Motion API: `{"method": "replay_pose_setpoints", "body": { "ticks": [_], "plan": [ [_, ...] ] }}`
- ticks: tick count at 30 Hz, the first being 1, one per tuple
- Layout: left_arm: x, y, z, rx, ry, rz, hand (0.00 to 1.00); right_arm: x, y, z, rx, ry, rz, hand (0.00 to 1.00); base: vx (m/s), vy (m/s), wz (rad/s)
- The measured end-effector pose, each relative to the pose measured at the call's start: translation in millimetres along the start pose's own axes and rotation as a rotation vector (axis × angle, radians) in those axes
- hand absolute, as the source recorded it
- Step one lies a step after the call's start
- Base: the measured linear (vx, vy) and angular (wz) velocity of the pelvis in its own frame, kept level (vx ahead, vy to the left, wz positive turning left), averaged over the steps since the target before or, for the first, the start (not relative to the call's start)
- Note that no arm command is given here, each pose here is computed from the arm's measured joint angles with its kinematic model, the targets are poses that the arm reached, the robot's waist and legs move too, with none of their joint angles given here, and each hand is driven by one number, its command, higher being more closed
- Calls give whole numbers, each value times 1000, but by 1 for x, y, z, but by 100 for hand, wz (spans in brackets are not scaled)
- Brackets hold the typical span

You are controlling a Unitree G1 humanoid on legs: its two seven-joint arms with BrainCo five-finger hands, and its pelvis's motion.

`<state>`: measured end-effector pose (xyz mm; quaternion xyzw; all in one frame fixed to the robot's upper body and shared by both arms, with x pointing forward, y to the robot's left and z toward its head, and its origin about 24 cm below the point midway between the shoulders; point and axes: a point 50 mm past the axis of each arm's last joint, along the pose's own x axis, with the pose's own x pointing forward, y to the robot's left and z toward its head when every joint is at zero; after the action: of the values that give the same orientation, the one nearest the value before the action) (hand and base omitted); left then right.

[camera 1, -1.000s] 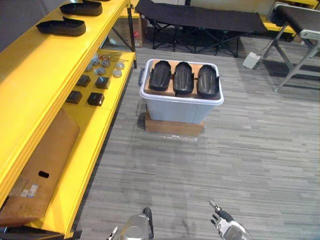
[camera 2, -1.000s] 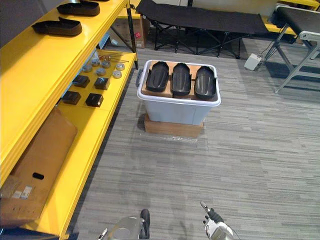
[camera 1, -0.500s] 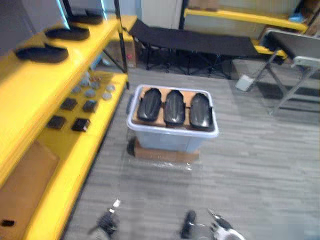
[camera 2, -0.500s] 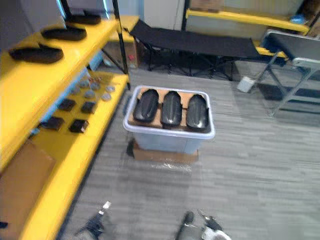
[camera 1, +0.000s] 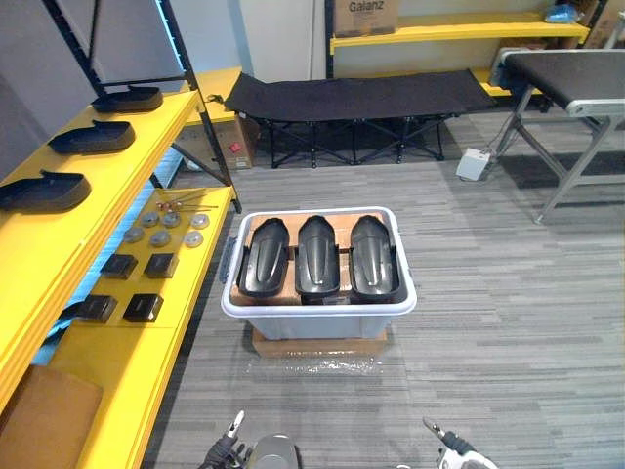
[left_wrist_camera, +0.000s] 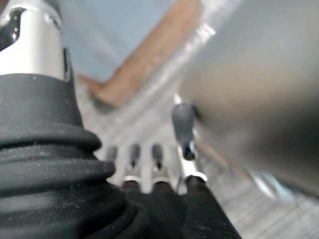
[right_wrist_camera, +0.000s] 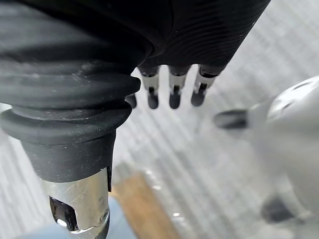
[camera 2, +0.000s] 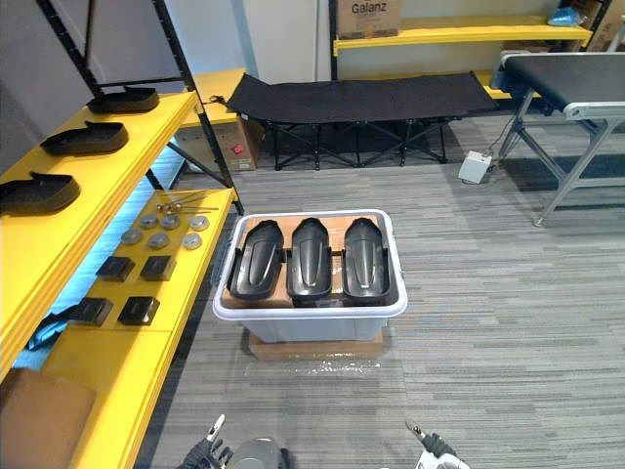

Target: Walk over and take plastic housings, then place them on the shelf

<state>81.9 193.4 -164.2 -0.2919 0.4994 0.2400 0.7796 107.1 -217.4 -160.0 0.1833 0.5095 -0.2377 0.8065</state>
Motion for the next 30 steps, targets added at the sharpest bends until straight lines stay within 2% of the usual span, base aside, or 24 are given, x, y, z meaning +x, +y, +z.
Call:
{"method": "replay_pose_setpoints", "body": {
  "ticks": [5, 10, 18, 21, 23, 25, 30],
  "plan": [
    [2, -1, 17, 73, -36, -2, 0, -1, -1, -2, -82, -31, 3, 0, 272, 74, 7],
    [4, -13, 23, 174, -46, -11, 0, -3, 11, 6, -233, -132, 80, 0, 148, 41, 27],
    [3, -7, 29, 229, -39, 2, 0, -7, 16, -15, -307, -104, 111, 0, 100, -11, 54],
    [2, 0, 22, 209, -21, 15, 0, -7, 20, -13, -321, -112, 123, 0, 2, -146, 45],
    [0, 9, 17, 121, -20, 28, 0, -7, 25, -11, -342, -123, 140, 0, 7, -196, 12],
    [1, 2, 12, 63, -18, 12, 0, -6, 29, 6, -353, -189, 152, 0, -21, -191, 0],
    [1, -2, -3, 29, 19, 8, 0, -9, 6, 10, -417, -221, 147, 0, -59, -84, 3]
  ]
}}
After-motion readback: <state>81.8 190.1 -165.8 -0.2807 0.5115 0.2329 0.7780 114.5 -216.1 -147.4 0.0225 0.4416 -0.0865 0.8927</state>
